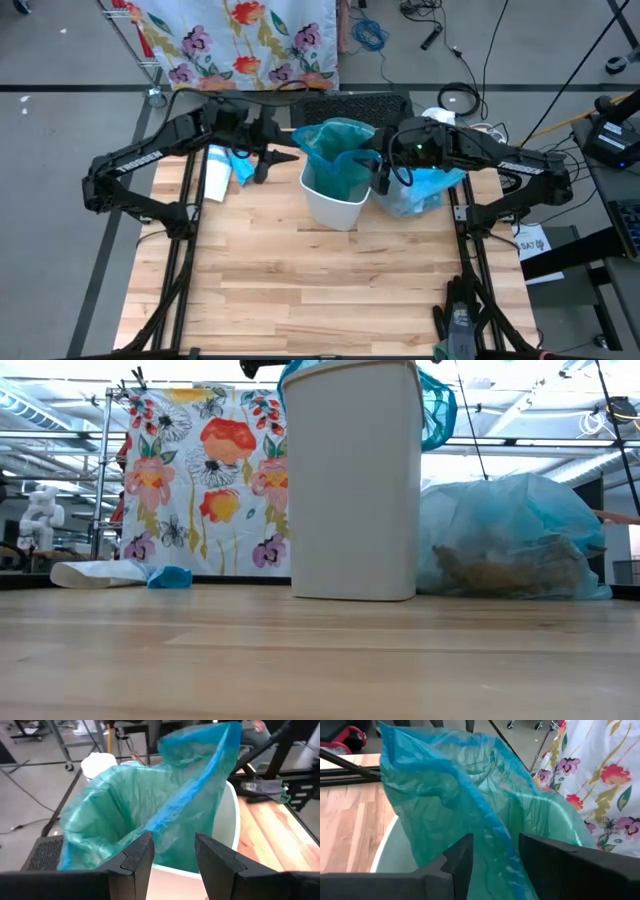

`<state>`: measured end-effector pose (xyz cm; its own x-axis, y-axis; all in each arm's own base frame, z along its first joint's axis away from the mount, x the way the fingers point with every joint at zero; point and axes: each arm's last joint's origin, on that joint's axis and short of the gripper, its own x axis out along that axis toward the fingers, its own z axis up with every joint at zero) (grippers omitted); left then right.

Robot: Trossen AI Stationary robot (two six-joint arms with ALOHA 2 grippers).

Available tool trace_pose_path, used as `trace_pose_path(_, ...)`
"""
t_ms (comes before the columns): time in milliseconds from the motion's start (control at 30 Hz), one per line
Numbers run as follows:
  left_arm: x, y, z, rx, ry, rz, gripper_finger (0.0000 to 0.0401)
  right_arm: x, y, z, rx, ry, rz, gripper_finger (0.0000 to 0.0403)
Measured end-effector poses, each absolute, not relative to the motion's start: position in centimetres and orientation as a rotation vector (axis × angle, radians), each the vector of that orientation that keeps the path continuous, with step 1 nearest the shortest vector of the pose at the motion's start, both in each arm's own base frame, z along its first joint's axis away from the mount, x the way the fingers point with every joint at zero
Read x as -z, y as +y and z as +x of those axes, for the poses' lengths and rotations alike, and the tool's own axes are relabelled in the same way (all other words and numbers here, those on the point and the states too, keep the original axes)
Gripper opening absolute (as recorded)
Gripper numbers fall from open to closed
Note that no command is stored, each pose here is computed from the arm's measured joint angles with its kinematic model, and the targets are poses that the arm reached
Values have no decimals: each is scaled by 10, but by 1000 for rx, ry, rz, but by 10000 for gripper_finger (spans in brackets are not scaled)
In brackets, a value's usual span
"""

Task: Place trash/remove bag and relplace
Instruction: Put the blue trash bag into the trash bin

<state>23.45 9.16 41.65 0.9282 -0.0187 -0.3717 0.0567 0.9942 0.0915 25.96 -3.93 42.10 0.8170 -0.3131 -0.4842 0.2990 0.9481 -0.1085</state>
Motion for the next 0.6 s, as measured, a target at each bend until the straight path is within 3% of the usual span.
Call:
trace_pose_path(333,-412,96,242,32,398,236,147,-421,-40,258,335,528,-6,83)
trace_pose_path(600,-414,98,245,20,361,265,147,-420,-42,257,341,541,-6,49)
